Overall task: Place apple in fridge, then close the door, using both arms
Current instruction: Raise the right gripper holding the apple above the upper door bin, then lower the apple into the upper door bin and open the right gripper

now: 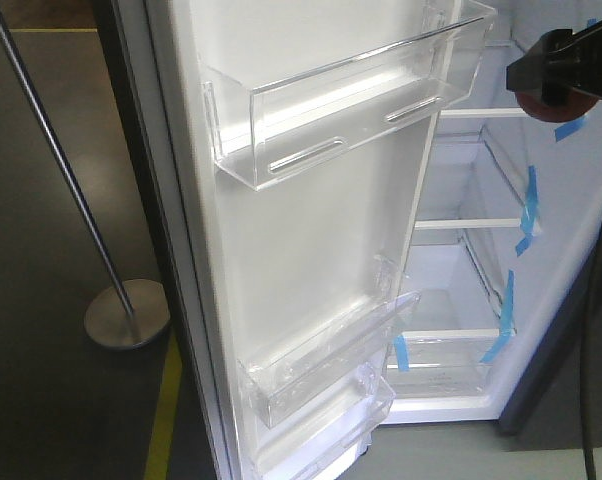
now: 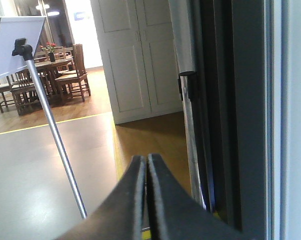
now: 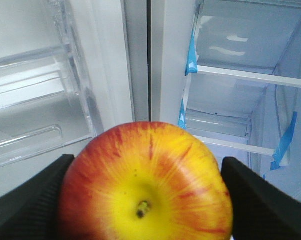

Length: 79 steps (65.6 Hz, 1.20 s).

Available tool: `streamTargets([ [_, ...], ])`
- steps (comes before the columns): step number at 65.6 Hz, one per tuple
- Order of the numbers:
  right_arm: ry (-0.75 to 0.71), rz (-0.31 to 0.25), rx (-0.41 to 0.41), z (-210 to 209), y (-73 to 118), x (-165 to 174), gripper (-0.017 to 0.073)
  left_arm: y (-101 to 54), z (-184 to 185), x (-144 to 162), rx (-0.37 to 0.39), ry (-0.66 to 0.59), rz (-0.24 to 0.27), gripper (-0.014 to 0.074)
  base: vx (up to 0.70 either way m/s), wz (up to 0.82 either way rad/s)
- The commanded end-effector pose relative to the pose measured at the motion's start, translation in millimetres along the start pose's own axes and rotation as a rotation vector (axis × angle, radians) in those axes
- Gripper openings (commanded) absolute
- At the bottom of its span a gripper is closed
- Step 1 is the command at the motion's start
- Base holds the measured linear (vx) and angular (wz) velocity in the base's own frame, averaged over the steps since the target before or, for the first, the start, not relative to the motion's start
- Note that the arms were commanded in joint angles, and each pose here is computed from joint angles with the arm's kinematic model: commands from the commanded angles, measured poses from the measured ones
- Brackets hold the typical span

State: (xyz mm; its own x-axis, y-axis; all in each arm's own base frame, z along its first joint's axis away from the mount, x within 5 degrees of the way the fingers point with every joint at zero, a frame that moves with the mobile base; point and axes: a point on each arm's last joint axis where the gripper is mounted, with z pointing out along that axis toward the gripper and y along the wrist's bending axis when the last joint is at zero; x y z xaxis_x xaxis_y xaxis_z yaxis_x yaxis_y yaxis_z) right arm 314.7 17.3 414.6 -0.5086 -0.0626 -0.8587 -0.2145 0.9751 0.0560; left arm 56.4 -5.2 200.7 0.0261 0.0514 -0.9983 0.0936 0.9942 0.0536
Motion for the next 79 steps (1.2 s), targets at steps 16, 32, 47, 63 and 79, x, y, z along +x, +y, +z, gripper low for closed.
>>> streamTargets([
  [16,-0.3,0.031,-0.018,-53.1,11.3,-33.5,0.0102,0.3,-2.3,-13.6,0.0,-0.105,-0.018,-0.0007,0.0,0.0],
  [32,-0.564,-0.006,-0.176,-98.7,32.1,-68.9,0.0102,0.3,-2.3,-13.6,0.0,-0.105,-0.018,-0.0007,0.0,0.0],
  [47,-0.591,-0.11,-0.417,-79.0,45.9,-99.3,0.0104,0.3,-2.3,-13.6,0.0,-0.105,-0.018,-0.0007,0.0,0.0],
  [63,-0.453,-0.144,-0.56,-20.5,43.4,-105.4,0.0122,0.3,-2.3,-13.6,0.0,-0.105,-0.018,-0.0007,0.0,0.0],
  [79,-0.386,-0.142,-0.598,12.2,38.7,-101.7,0.0247,0.3,-2.3,-13.6,0.0,-0.105,-0.018,-0.0007,0.0,0.0],
])
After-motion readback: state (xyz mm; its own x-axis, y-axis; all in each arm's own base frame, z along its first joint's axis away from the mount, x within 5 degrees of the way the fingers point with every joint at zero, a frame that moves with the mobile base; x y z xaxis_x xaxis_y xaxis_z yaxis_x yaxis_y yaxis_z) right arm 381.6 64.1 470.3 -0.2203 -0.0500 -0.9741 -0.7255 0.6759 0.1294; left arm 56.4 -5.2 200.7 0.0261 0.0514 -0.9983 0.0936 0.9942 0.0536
